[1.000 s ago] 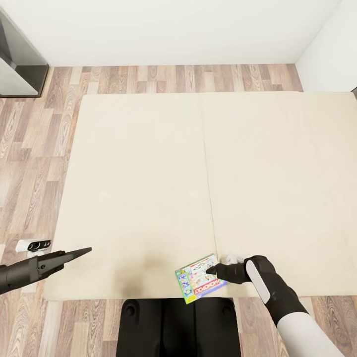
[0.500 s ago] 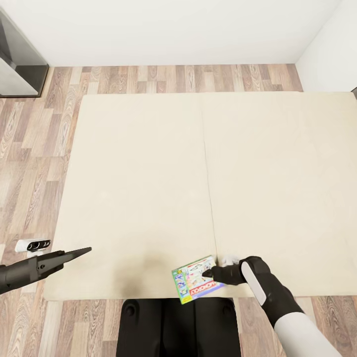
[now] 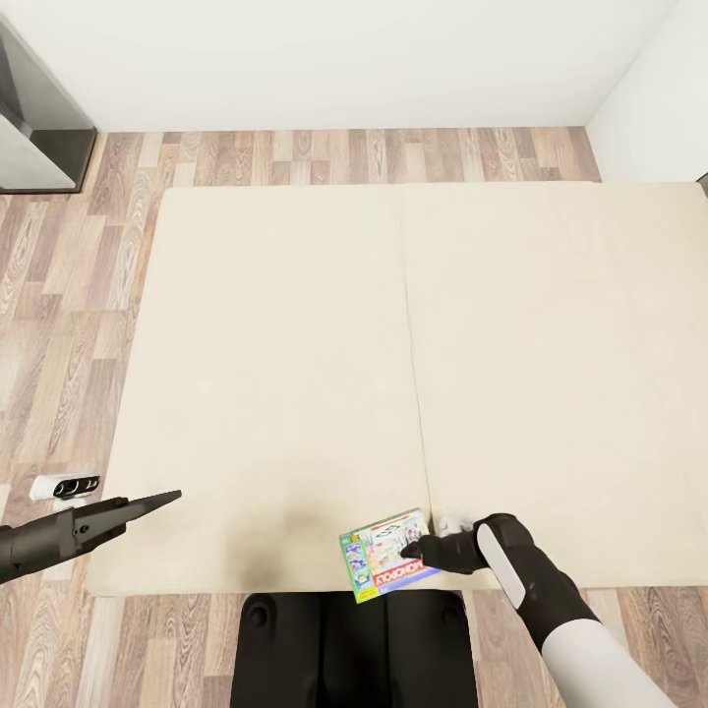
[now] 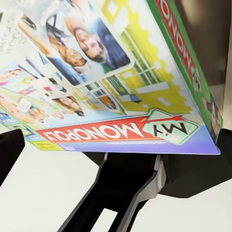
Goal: Put all the toys in the child's room - the three board games (two on the bed and one on the table), the two jigsaw puzzles on the table, and the tennis ball on the table - inside the toy box on the table in the child's room.
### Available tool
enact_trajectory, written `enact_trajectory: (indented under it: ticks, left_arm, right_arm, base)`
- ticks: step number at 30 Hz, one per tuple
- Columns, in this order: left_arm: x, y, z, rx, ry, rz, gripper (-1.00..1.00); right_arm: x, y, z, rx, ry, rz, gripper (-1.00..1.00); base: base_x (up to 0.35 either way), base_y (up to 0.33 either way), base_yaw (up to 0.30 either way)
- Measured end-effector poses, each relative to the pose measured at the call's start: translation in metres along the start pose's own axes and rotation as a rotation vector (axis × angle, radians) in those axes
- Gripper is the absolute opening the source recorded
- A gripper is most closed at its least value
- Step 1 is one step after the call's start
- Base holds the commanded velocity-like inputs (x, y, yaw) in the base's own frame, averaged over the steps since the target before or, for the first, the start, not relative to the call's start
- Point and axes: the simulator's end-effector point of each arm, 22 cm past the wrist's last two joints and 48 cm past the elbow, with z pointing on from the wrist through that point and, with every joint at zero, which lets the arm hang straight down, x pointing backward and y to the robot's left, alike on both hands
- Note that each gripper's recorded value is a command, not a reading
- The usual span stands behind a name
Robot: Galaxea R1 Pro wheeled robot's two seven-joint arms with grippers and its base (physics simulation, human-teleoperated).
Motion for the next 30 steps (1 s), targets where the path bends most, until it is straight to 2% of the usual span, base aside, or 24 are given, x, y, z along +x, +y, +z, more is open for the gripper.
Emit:
enact_trajectory:
  ticks: [11, 22, 30]
  left_arm:
    - [0.000, 0.000, 0.000, 0.000, 0.000, 0.000, 1.00]
    - [0.000, 0.000, 0.000, 0.000, 0.000, 0.000, 1.00]
    - [0.000, 0.000, 0.000, 0.000, 0.000, 0.000, 1.00]
  right_arm:
    - [-0.001, 0.002, 0.000, 0.000, -0.007, -0.009, 1.00]
    - [-0.001, 0.012, 0.009, 0.015, -0.034, -0.104, 1.00]
    - [0.000, 0.017, 0.012, 0.008, -0.032, -0.113, 1.00]
  base:
    - [0.000, 0.000, 0.000]
    - [0.000, 0.000, 0.000]
    - [0.000, 0.000, 0.000]
